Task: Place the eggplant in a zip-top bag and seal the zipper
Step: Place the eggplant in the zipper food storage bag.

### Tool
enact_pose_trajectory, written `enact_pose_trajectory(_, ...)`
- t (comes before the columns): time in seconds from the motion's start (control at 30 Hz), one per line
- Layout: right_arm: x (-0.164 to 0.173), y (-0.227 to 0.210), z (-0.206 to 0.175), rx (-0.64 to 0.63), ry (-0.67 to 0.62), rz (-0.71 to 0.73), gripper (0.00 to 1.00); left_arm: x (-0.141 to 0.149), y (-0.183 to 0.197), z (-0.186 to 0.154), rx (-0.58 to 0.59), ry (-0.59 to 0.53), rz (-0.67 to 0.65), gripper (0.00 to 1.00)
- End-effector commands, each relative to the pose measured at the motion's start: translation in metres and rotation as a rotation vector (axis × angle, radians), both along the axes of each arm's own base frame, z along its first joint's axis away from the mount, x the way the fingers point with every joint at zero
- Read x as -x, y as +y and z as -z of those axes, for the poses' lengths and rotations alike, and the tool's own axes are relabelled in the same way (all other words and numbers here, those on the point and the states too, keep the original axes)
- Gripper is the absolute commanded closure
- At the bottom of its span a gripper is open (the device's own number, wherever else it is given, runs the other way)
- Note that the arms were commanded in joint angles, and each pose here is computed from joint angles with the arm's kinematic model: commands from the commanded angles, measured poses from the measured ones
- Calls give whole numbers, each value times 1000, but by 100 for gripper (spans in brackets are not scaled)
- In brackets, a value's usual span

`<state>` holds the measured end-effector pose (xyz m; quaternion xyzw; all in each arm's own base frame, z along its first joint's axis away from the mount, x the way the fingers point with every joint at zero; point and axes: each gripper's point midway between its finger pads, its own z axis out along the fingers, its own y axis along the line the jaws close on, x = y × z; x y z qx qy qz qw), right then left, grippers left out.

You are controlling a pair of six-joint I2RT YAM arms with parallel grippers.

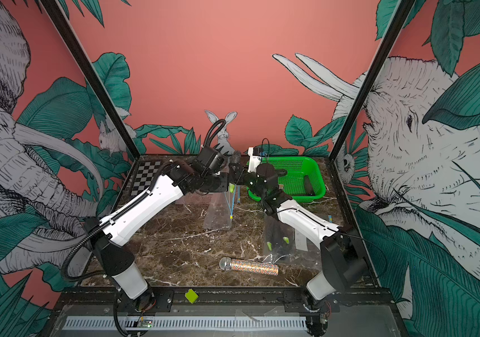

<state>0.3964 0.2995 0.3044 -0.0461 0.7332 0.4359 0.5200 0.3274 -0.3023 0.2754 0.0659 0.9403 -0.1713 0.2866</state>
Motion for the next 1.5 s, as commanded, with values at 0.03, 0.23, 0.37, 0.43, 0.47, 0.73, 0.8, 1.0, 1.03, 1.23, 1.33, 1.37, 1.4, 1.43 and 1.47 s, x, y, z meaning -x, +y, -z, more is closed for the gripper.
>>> enact_pose_trajectory(0.03, 16, -6, -4, 82, -80, -11, 88, 2, 12, -20, 45, -30, -22, 100)
enact_pose_trajectory(0.23, 34, -5, 5, 151, -99, -63, 88, -2, 11, -20, 47, -28, -23, 100)
enact_pose_trajectory(0.37, 45, 2, 8, 184, -97, -123, 84, -3, 11, -19, 45, -27, -24, 100)
enact_pose_trajectory(0.43, 48, 5, 10, 189, -89, -142, 82, -4, 11, -18, 45, -25, -26, 100)
enact_pose_trajectory(0.47, 49, 6, 10, 193, -89, -143, 80, -4, 10, -18, 45, -23, -25, 100)
enact_pose_trajectory(0.73, 52, 1, 3, 230, -93, -128, 55, -4, 11, -16, 43, -21, -25, 100)
enact_pose_trajectory(0.8, 54, -5, -4, 235, -93, -112, 46, -3, 12, -17, 39, -21, -27, 100)
enact_pose_trajectory(1.0, 56, -31, -30, 225, -62, -78, 37, -5, 18, -17, 33, -25, -37, 100)
enact_pose_trajectory(1.03, 53, -39, -30, 220, -41, -58, 35, -5, 19, -16, 32, -25, -39, 100)
enact_pose_trajectory(1.23, 17, -106, -18, 184, 154, 97, 25, -3, 23, -16, 33, -26, -45, 100)
enact_pose_trajectory(1.33, -6, -136, -3, 242, 254, 161, 21, -3, 26, -16, 33, -26, -46, 100)
enact_pose_trajectory(1.37, -15, -144, 2, 280, 287, 173, 20, -2, 27, -16, 33, -26, -48, 100)
enact_pose_trajectory(1.4, -23, -151, 12, 319, 329, 184, 19, -2, 28, -15, 35, -29, -51, 100)
enact_pose_trajectory(1.43, -32, -156, 24, 350, 370, 192, 19, -2, 28, -14, 42, -28, -52, 100)
enact_pose_trajectory(1.47, -38, -160, 34, 376, 400, 201, 19, -2, 28, -14, 47, -29, -53, 100)
